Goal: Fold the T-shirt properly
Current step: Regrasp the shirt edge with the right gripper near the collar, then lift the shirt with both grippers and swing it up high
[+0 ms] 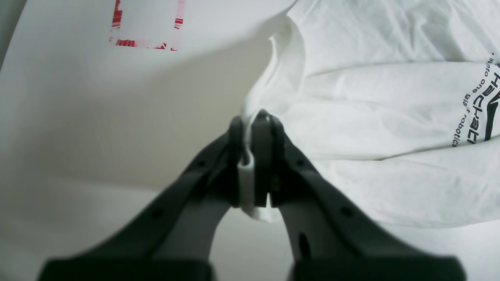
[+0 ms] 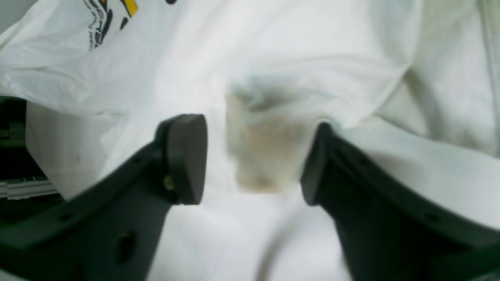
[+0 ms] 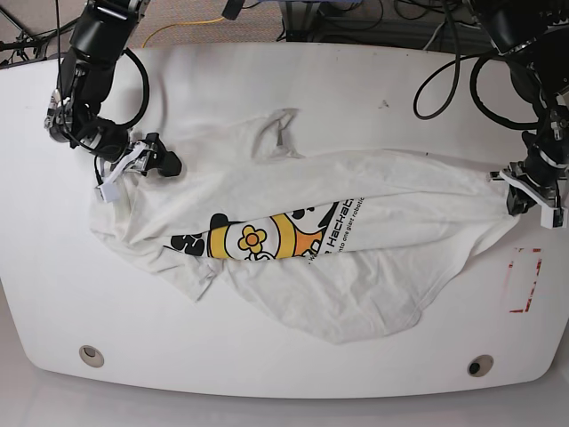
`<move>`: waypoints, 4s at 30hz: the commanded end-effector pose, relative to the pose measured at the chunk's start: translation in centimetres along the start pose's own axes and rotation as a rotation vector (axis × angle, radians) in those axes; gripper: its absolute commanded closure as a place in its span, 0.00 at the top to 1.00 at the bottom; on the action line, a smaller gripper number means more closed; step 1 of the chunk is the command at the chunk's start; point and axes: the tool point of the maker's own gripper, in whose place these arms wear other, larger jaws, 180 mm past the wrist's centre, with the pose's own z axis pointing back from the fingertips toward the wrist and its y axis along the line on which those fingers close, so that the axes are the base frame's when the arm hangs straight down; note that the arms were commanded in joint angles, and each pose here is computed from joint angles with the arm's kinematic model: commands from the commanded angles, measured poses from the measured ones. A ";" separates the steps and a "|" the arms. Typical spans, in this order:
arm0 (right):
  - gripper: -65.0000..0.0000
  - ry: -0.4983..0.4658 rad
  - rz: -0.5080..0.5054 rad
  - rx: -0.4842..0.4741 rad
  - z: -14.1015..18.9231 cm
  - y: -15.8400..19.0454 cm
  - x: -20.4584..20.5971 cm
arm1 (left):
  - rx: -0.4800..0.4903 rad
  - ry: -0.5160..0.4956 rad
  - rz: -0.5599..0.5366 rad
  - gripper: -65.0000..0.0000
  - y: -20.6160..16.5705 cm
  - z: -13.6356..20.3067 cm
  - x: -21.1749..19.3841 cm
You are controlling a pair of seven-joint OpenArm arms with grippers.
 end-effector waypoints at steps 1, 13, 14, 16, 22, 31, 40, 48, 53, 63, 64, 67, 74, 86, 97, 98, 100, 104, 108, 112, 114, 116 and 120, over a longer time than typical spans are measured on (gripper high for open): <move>0.41 -0.072 0.049 0.020 0.9 0.7 3.1 | 0.003 -0.058 -0.016 0.00 0.2 0.4 1.8; 0.45 -0.150 0.057 0.100 1.1 2.6 5.8 | 0.004 -0.055 -0.014 0.00 0.3 0.4 1.6; 0.45 -0.147 0.058 0.090 1.0 2.4 5.9 | 0.004 -0.055 -0.014 0.00 0.3 0.4 1.6; 0.45 -0.114 0.057 0.053 0.6 1.4 5.5 | 0.004 -0.056 -0.014 0.00 0.3 0.4 1.7; 0.45 -0.049 0.043 -0.015 -0.5 -0.6 5.4 | 0.004 -0.059 -0.015 0.00 0.3 0.5 1.8; 0.44 -0.052 0.029 0.001 -0.6 -0.3 5.0 | 0.004 -0.059 -0.014 0.00 0.3 0.4 1.8; 0.43 -0.039 0.001 0.035 -2.0 0.7 3.5 | -0.001 -0.060 -0.017 0.00 0.1 0.3 1.9; 0.00 -0.039 -0.002 0.035 -1.9 0.7 3.4 | -0.020 -0.054 -0.030 0.00 -0.7 0.0 1.9; 0.00 -0.038 0.033 0.015 -1.0 0.7 3.2 | -0.021 -0.059 -0.035 0.00 -0.8 0.1 2.0; 0.00 -0.021 0.206 -0.048 2.4 3.2 1.2 | -0.015 -0.108 -0.083 0.00 -1.4 1.3 3.7; 0.00 -0.017 0.221 -0.053 2.8 3.5 0.9 | -0.016 -0.108 -0.089 0.00 -1.5 1.6 3.6; 0.00 -0.005 0.263 -0.056 4.1 4.8 -0.6 | -0.024 -0.088 -0.122 0.00 -2.3 2.4 2.5; 0.00 -0.042 0.212 -0.039 7.9 5.9 -3.3 | -0.023 0.006 -0.153 0.00 -2.6 4.3 -1.6; 0.00 -0.206 0.261 -0.106 13.2 4.9 1.4 | -0.007 -0.132 -0.233 0.00 -2.4 5.3 3.3; 0.00 -0.366 0.374 -0.085 13.7 4.0 12.3 | -0.094 -0.356 -0.281 0.00 -6.3 3.4 13.3; 0.00 -0.380 0.377 -0.080 13.7 3.9 13.4 | -0.090 -0.365 -0.289 0.00 -6.2 3.2 14.1; 0.00 -0.393 0.380 -0.068 13.6 3.7 15.0 | -0.075 -0.374 -0.318 0.00 -6.0 2.9 15.5; 0.00 -0.413 0.391 -0.044 13.5 3.7 18.2 | -0.048 -0.413 -0.332 0.00 -5.7 2.5 18.5; 0.00 -0.432 0.426 -0.032 13.9 4.3 21.2 | -0.006 -0.454 -0.328 0.00 -4.9 2.6 21.2; 0.00 -0.455 0.451 0.003 13.8 5.5 25.2 | 0.030 -0.492 -0.303 0.00 -3.6 2.6 24.5; 0.00 -0.464 0.473 0.011 14.2 6.2 27.2 | 0.038 -0.516 -0.290 0.00 -3.2 2.9 25.9; 0.00 -0.475 0.486 0.017 14.6 6.8 28.8 | 0.041 -0.542 -0.276 0.00 -3.0 3.3 27.3; 0.00 -0.501 0.520 0.048 15.1 8.9 32.5 | 0.056 -0.589 -0.263 0.00 -2.5 4.1 30.0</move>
